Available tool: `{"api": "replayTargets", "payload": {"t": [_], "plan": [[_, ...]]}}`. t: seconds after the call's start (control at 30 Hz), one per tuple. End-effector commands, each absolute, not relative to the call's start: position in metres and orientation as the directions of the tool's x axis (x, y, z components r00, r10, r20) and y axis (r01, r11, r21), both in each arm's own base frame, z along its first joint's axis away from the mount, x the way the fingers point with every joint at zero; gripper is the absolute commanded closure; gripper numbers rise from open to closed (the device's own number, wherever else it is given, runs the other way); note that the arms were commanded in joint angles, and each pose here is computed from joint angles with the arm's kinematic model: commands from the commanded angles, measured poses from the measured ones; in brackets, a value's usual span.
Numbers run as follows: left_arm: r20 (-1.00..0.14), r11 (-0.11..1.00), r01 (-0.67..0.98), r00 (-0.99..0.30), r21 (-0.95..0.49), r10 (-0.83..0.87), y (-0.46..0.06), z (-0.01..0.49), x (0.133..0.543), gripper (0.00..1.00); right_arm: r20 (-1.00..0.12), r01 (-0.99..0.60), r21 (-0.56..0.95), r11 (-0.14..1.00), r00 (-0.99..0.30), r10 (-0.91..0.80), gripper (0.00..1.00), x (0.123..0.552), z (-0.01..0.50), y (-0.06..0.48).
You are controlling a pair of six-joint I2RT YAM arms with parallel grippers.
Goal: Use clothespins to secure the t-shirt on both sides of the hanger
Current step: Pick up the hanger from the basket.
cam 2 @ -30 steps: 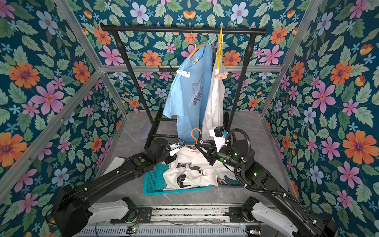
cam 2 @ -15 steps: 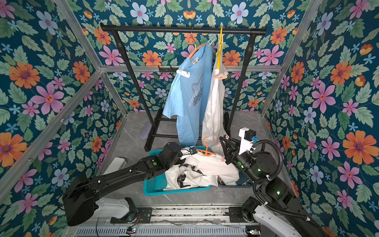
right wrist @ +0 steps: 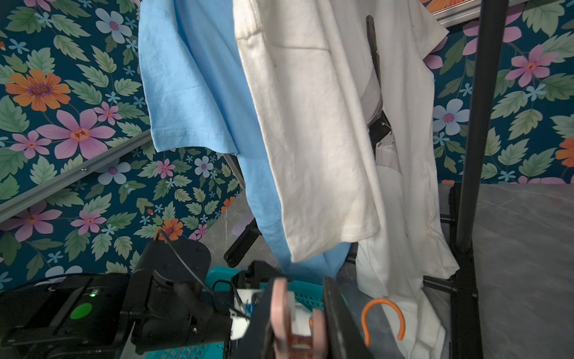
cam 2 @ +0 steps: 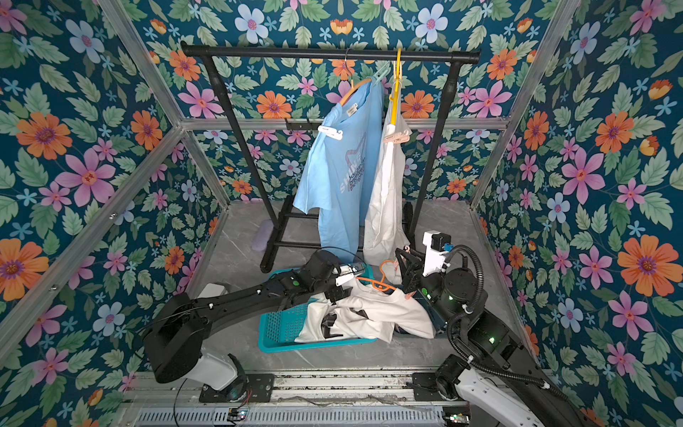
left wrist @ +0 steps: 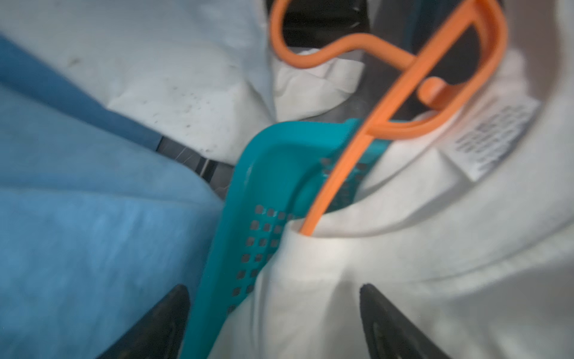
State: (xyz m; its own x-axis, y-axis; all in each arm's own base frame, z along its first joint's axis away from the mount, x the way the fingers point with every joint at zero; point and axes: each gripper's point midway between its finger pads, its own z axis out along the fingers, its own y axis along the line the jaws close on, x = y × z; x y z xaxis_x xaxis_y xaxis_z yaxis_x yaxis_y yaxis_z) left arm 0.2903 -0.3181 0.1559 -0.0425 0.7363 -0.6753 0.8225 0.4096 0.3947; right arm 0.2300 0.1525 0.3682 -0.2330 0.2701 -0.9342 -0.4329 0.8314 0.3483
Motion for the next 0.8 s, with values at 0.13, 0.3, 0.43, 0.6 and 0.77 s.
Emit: {"api": "replayTargets", "payload": {"t": [0.13, 0.3, 0.43, 0.6, 0.77], "plan": [[-0.857, 0.788, 0.604, -0.463, -0.12, 0.224, -0.283, 0.217, 0.288, 0.0, -0.916, -0.442, 0.395, 0.806, -0.259, 0.307, 1.0, 0.232, 0.367, 0.159], [-0.643, 0.709, 0.296, -0.711, -0.64, -0.284, -0.266, 0.198, 0.261, 0.01, -0.911, -0.447, 0.404, 0.798, -0.278, 0.305, 1.0, 0.236, 0.362, 0.166], [-0.48, 0.576, 0.112, -0.691, -0.81, -0.541, -0.238, 0.204, 0.252, 0.0, -0.905, -0.462, 0.417, 0.783, -0.294, 0.308, 1.0, 0.236, 0.358, 0.173], [-0.252, 0.334, -0.022, -0.608, -0.942, -0.753, -0.212, 0.207, 0.243, 0.0, -0.901, -0.471, 0.426, 0.773, -0.3, 0.313, 1.0, 0.239, 0.355, 0.178], [-0.122, 0.228, -0.091, -0.625, -0.969, -0.771, -0.228, 0.185, 0.247, 0.0, -0.895, -0.482, 0.441, 0.757, -0.303, 0.328, 1.0, 0.239, 0.354, 0.181]]}}
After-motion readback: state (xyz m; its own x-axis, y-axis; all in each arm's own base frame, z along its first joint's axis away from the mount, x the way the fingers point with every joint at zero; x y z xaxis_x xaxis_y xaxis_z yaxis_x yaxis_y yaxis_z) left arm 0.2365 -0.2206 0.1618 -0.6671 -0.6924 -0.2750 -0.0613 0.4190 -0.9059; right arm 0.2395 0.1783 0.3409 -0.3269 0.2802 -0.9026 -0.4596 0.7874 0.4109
